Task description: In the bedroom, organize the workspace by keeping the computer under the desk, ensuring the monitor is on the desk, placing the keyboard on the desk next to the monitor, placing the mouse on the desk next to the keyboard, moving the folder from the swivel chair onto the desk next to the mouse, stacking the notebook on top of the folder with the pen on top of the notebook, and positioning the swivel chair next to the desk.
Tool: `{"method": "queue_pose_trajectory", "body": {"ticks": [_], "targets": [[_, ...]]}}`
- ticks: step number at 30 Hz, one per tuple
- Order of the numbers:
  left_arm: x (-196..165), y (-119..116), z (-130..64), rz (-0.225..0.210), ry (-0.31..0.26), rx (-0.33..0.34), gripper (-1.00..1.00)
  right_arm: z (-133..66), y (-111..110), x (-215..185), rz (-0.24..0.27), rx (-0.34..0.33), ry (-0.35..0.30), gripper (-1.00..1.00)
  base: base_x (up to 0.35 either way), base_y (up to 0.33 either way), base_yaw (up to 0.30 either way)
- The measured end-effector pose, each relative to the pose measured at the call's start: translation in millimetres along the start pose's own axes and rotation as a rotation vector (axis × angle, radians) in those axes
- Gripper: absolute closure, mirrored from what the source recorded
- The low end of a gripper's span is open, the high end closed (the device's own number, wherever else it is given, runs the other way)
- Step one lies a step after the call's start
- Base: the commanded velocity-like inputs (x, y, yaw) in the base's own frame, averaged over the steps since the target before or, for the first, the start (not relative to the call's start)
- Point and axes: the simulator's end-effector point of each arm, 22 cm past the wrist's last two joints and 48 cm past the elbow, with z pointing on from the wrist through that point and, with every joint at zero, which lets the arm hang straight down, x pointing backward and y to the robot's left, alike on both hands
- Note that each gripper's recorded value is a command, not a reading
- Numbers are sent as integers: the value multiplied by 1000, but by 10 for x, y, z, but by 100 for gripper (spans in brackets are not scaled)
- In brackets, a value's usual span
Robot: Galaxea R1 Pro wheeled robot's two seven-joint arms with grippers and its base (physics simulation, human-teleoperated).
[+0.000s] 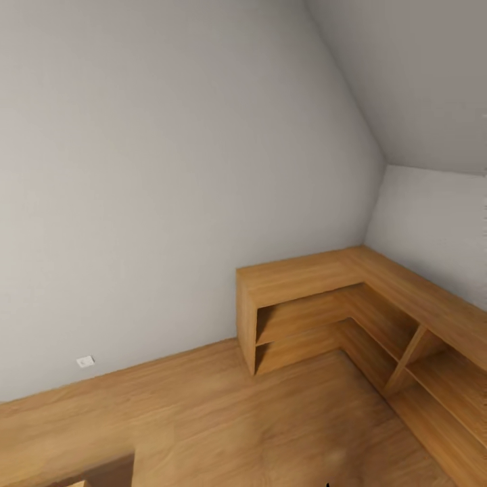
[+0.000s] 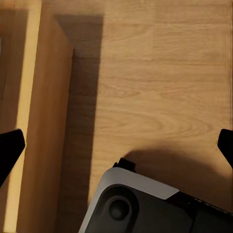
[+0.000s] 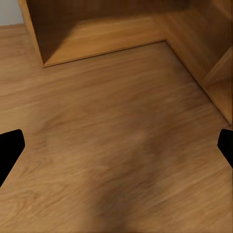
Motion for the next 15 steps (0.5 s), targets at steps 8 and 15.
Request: {"method": "queue_pose_trajectory", "body": {"ticks": [8,15], "targets": [[-21,-8,-1,-1,-5,2,-100,-14,-28,26,-4,5,6,-100,284,0,-238],[-9,-22,-7,-7,-1,2,-100,-81,-123,182,-25,18,42,-100,75,0,-238]]}}
